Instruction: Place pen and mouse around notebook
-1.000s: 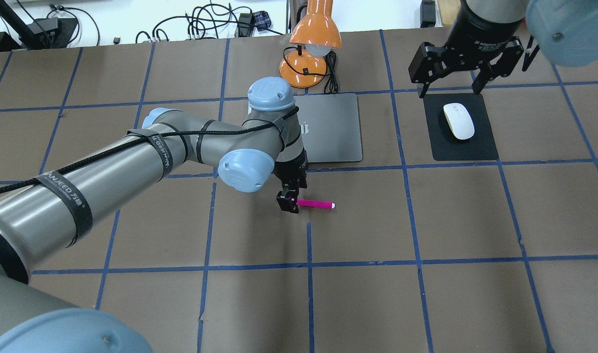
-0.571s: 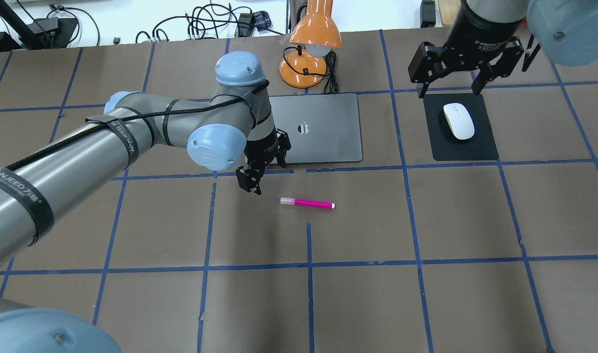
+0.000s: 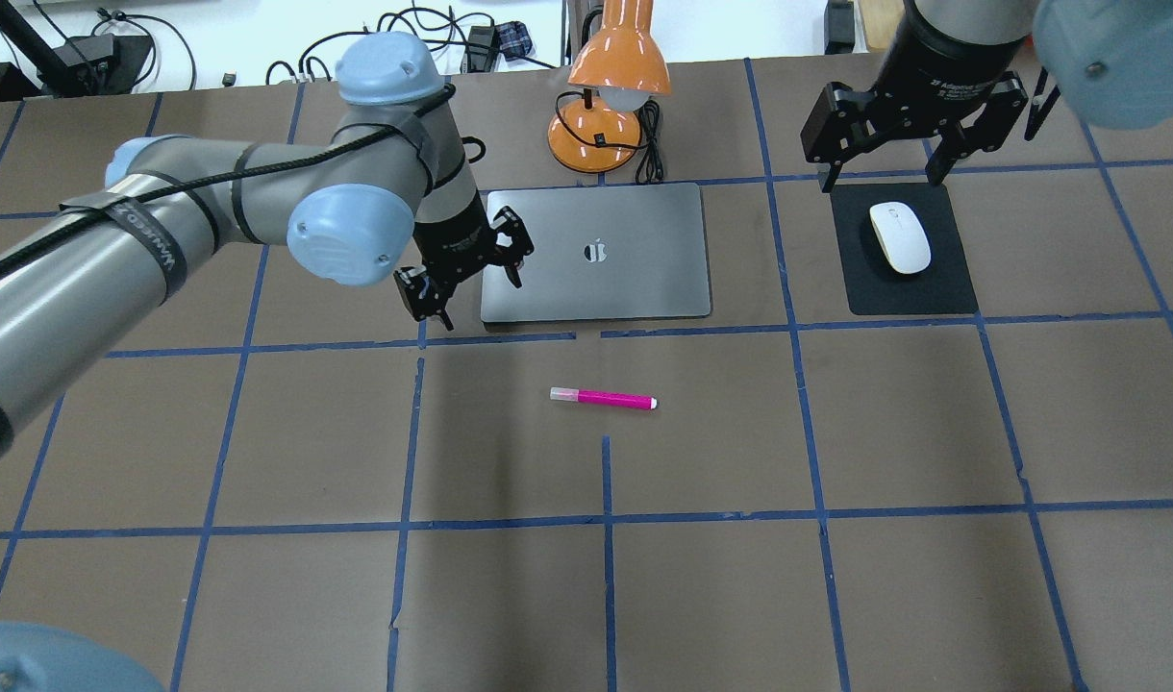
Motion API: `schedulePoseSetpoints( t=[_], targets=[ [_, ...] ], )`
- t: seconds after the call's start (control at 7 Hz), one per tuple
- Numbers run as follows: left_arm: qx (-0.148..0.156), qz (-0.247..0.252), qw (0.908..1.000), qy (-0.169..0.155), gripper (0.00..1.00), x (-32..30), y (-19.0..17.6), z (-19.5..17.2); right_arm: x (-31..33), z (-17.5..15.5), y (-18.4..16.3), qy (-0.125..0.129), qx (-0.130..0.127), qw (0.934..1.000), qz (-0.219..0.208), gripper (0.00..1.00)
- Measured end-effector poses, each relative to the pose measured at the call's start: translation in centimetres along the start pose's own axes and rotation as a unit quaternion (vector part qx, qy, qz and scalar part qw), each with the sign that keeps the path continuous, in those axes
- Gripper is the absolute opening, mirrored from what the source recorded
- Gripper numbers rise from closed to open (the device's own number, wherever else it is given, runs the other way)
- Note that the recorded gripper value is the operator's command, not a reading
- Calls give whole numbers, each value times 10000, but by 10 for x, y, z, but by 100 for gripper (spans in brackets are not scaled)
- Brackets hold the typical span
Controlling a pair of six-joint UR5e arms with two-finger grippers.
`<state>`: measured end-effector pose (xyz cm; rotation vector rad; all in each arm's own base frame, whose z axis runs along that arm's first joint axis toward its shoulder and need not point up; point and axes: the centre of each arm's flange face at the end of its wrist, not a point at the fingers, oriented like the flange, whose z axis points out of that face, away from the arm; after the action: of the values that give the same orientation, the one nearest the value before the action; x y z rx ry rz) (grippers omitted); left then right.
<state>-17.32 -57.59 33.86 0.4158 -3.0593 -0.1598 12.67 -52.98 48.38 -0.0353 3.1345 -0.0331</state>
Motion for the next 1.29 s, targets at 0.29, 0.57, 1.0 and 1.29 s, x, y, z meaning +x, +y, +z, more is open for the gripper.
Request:
schedulePoseSetpoints(
  t=[0.29,0.57,1.0,1.29],
  targets=[
    [-3,627,9980,-117,100,-34,2,-32,0,0,0,6,-7,10000,-2,100],
    [19,901,9959,-111,100,-71,11,-70,0,1,0,13,-11,10000,-3,100],
    [90,1102,9938,-112,100,-90,41,-103,0,1,0,12,-17,10000,2,100],
    [142,1099,9938,-115,100,-91,52,-109,1,1,0,12,-20,10000,4,100]
  ],
)
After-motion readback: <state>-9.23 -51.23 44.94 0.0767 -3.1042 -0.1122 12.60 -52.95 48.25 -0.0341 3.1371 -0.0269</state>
